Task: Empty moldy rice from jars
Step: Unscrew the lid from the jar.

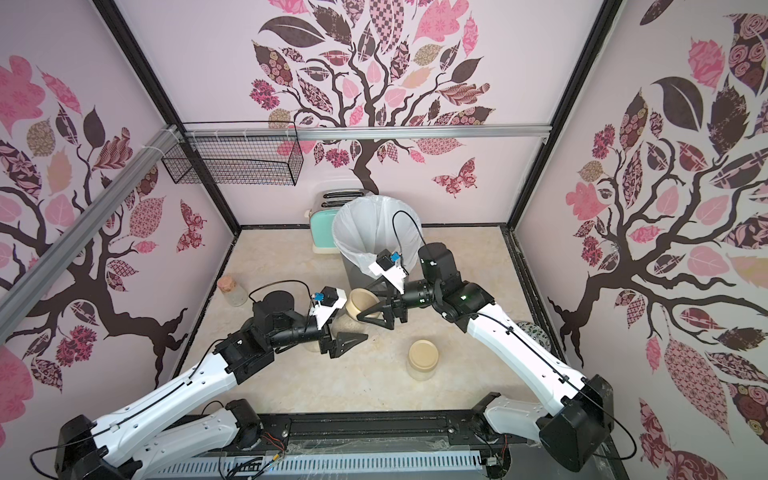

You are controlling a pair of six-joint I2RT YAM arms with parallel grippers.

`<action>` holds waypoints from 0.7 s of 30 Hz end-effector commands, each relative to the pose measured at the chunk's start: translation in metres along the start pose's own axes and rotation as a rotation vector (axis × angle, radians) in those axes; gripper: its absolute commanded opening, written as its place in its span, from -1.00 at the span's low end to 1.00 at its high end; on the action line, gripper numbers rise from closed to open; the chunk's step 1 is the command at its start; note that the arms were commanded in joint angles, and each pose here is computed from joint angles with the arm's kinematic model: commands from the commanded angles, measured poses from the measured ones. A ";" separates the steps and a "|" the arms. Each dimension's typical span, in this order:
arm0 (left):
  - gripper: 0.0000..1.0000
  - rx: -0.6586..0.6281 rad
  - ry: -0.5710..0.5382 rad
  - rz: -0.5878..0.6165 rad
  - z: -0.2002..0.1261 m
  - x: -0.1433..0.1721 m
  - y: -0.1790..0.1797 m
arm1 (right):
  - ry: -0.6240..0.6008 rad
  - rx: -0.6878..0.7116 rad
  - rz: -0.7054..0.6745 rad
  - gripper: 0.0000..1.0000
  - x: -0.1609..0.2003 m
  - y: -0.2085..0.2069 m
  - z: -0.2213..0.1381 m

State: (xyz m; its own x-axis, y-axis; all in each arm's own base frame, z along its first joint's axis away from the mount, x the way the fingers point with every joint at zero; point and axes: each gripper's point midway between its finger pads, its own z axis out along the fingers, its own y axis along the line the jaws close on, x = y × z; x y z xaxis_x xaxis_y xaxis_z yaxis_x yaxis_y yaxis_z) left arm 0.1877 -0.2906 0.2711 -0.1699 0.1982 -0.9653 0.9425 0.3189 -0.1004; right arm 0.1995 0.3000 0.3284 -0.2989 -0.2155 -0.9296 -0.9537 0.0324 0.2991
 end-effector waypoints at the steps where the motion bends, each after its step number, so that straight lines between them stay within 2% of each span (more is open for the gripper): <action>1: 0.13 -0.022 -0.135 0.062 -0.013 -0.044 -0.001 | -0.079 -0.146 -0.164 0.68 -0.026 0.032 -0.010; 9: 0.13 -0.025 -0.137 0.054 -0.014 -0.044 0.000 | -0.092 -0.135 -0.219 0.68 -0.033 0.032 -0.011; 21: 0.13 -0.046 -0.142 0.060 -0.019 -0.044 0.000 | -0.121 0.081 -0.174 0.64 -0.050 -0.004 -0.045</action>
State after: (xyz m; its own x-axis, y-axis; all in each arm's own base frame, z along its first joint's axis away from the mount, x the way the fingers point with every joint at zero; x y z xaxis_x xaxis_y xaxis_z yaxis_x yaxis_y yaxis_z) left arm 0.1905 -0.2849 0.2808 -0.1543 0.1726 -0.9728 0.9328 0.3500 -0.0858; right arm 0.2191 0.2767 0.3535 -0.1819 -0.1369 -0.9737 -0.9832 0.0381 0.1783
